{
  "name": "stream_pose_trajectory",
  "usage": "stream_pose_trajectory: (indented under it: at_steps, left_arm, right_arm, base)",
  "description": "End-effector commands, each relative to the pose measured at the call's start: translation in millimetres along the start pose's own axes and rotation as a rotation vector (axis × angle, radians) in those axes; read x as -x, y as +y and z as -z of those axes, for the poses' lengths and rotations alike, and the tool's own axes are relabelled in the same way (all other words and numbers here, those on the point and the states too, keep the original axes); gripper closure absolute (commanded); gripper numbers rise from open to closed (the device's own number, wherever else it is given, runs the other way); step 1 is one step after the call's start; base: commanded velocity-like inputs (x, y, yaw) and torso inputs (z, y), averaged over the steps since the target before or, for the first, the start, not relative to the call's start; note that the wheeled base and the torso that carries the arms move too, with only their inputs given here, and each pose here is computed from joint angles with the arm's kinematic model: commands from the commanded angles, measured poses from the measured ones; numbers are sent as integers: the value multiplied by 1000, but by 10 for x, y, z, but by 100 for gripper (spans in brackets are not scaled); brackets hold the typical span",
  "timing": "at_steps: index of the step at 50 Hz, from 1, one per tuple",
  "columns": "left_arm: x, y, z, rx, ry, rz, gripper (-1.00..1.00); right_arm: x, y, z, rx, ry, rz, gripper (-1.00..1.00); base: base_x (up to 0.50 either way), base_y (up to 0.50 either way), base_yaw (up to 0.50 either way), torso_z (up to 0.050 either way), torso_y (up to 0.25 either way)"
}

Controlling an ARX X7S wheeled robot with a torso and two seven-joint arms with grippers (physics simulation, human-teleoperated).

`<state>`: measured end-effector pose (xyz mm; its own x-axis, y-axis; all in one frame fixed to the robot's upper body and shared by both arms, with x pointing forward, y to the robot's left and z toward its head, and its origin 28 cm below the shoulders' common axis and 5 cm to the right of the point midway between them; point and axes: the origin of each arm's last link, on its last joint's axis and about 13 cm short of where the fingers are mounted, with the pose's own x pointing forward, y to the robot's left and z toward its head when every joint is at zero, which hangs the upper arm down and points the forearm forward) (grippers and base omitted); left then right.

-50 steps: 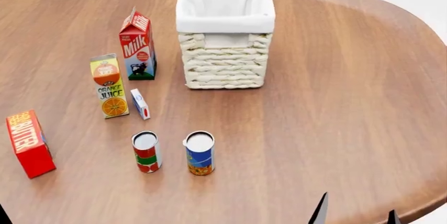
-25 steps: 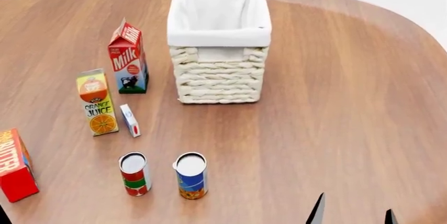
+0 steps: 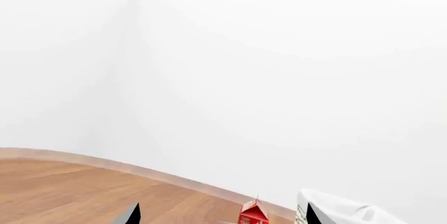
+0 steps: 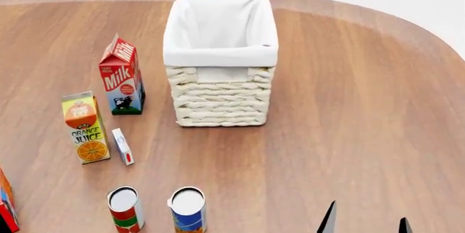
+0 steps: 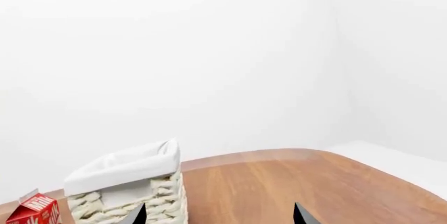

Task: Pick up the alphabet soup, and put it in the basket.

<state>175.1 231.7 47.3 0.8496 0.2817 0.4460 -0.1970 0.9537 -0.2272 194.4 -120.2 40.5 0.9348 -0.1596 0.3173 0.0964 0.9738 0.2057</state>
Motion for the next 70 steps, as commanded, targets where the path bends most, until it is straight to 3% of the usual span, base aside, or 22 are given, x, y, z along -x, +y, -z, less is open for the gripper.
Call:
stream_pose_trajectory:
  at_steps: [1, 70]
  left_arm:
    - [2, -3, 0, -1, 0, 2, -100]
    - [2, -9, 7, -6, 1, 5, -100]
  right_arm:
    - [7, 7, -3, 2, -4, -6, -100]
    - [-2, 1, 12, -1, -1, -2, -100]
  base:
    - [211, -31, 0, 0, 0]
    - [206, -1, 0, 0, 0]
